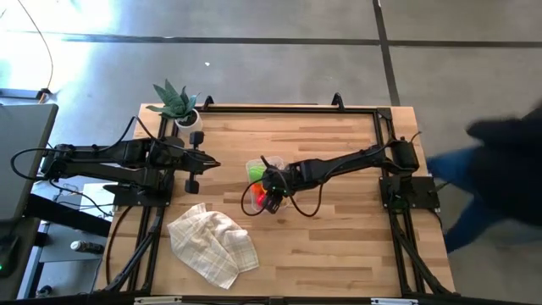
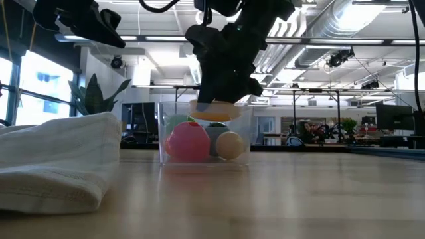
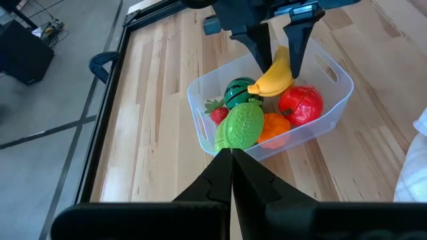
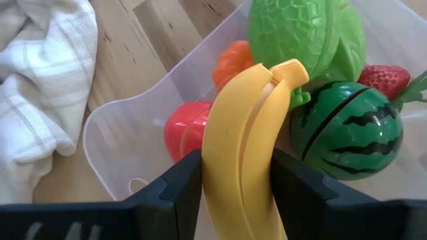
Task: Pick and placing Produce into tupperware
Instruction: Put the yellow banana into the transparent bin, then return to Home Position
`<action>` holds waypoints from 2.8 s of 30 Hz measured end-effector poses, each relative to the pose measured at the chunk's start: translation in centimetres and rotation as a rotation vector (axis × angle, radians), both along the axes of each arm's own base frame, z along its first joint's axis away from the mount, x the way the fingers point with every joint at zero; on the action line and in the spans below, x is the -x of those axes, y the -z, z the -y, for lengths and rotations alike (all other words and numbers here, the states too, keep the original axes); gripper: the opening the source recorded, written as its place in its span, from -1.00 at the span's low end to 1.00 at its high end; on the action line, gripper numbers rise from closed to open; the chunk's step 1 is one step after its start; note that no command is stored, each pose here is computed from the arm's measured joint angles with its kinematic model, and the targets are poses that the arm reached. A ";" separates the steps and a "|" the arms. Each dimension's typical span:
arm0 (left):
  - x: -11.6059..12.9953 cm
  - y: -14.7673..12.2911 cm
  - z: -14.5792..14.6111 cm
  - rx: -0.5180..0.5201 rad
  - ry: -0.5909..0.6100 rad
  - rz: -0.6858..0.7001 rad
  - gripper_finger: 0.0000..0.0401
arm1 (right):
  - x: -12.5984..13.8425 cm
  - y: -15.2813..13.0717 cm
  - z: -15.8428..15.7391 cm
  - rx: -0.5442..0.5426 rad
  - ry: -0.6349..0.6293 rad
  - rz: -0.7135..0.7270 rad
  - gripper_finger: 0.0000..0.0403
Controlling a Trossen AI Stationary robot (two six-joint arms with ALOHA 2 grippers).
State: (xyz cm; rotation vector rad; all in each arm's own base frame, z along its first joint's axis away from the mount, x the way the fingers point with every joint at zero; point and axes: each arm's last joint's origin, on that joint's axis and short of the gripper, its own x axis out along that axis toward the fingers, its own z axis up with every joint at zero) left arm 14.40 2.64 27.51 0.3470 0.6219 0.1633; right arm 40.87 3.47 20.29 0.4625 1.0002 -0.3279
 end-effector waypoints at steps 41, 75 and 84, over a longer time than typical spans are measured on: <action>0.0 0.0 0.0 0.000 0.000 0.000 -0.99 | -0.4 1.2 -0.1 -0.017 -0.032 -0.024 -0.13; 0.0 0.0 0.0 0.000 0.000 0.001 -0.99 | 8.9 -12.7 -0.6 0.129 -0.156 0.134 -0.45; 0.0 0.0 0.0 0.000 0.000 0.000 -0.99 | 14.3 -15.5 -2.6 0.289 -0.186 0.094 -0.70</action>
